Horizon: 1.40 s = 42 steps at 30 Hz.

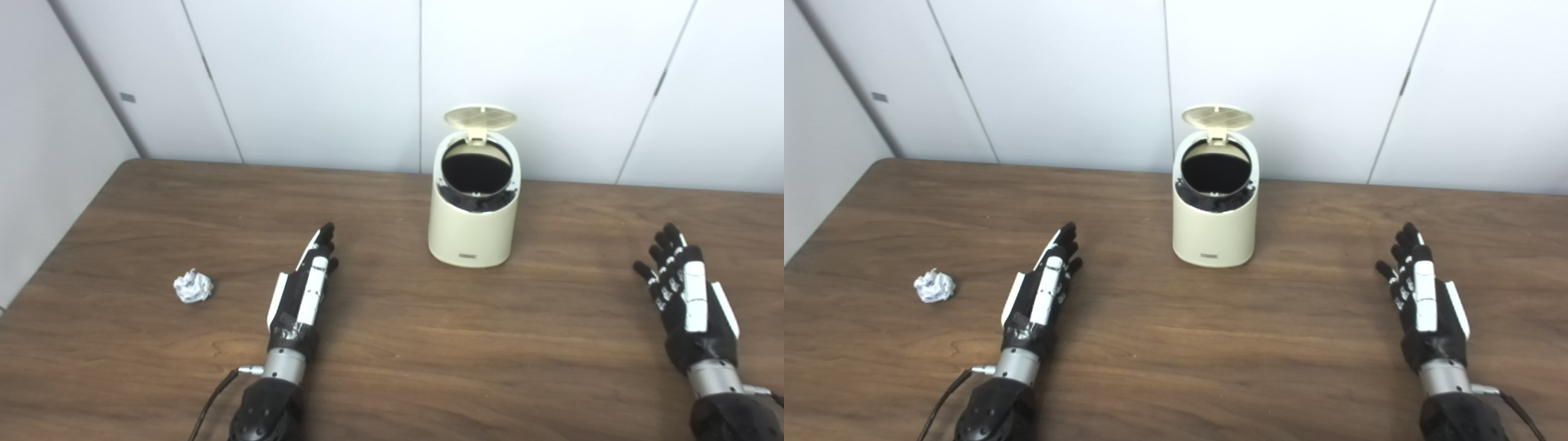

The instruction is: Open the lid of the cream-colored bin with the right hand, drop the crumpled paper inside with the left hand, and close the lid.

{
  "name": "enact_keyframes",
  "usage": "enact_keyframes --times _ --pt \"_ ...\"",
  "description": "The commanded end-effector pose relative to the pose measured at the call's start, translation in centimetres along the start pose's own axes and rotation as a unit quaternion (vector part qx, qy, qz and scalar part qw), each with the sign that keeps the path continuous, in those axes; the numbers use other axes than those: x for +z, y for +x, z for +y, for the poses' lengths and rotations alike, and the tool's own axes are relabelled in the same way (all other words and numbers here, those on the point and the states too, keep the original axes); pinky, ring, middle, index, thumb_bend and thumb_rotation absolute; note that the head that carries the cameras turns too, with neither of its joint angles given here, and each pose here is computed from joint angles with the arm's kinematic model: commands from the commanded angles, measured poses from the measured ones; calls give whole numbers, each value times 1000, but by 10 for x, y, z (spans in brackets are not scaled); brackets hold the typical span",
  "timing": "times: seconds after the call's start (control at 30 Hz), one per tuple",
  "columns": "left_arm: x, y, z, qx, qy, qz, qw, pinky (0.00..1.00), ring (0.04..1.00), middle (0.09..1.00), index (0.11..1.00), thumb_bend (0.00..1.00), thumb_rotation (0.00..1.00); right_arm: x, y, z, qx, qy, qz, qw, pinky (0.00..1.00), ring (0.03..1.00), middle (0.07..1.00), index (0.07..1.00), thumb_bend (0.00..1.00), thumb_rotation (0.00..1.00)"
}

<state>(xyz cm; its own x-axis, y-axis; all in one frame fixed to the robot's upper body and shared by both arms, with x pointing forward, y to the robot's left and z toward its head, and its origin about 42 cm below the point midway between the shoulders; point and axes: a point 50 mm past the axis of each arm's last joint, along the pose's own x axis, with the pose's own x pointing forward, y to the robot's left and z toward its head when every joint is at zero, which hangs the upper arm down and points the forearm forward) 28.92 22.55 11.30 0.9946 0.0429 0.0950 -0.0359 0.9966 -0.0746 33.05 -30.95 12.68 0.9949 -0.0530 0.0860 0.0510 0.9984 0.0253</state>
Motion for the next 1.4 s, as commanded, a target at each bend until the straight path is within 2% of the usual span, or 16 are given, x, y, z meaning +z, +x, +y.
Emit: enact_keyframes --times 0.0,0.37,0.5,0.57,0.63,0.7,0.8,0.9,1.1,1.2,1.23,1.3,1.37 --pt "-2 2 -8 -1 -4 -10 1000 1000 1000 988 967 395 864 13 7 -5 -2 -3 -29 1000 1000 1000 997 990 551 1000" --pt "-7 4 -16 -3 13 -9 1000 1000 1000 988 961 385 863 42 -2 7 -12 4 -24 1000 993 962 957 950 512 1000" --pt "-7 5 -19 -2 13 -6 1000 1000 998 986 958 402 831 55 -5 13 -11 9 -18 1000 925 925 930 921 467 1000" --pt "-8 5 -22 -2 10 -5 1000 1000 1000 986 957 417 818 61 -7 15 -13 11 -15 1000 822 885 898 892 457 1000" --pt "-9 6 -23 -3 15 -6 1000 1000 1000 985 956 442 812 65 -8 17 -12 11 -14 1000 763 862 880 881 471 1000" --pt "-10 6 -24 -3 17 -7 1000 1000 1000 984 955 456 812 65 -8 16 -6 8 -16 1000 748 857 877 881 490 1000" --pt "-10 6 -26 -2 18 -8 1000 1000 1000 982 952 480 819 58 -5 8 -1 -12 -24 1000 711 835 866 869 587 952" --pt "-10 5 -27 2 18 -3 1000 1000 996 976 947 475 836 56 -6 5 -4 -25 -32 999 675 810 835 822 573 941" --pt "-6 4 -26 2 37 0 999 1000 1000 977 949 561 823 56 -8 8 -6 -25 -32 999 613 776 811 793 536 942" --pt "-1 7 -24 8 52 -8 999 955 969 969 949 551 755 58 -8 7 -6 -24 -30 999 577 761 800 781 533 924" --pt "2 8 -24 12 56 -10 998 912 950 959 954 559 691 58 -8 8 -7 -25 -29 999 574 765 805 781 528 922" --pt "7 10 -22 18 63 -13 998 899 945 956 959 562 644 60 -9 8 -6 -22 -29 999 588 778 817 790 522 929" --pt "12 12 -20 25 65 -17 997 972 964 956 954 581 544 61 -9 10 -1 -14 -28 1000 661 820 850 819 510 927"
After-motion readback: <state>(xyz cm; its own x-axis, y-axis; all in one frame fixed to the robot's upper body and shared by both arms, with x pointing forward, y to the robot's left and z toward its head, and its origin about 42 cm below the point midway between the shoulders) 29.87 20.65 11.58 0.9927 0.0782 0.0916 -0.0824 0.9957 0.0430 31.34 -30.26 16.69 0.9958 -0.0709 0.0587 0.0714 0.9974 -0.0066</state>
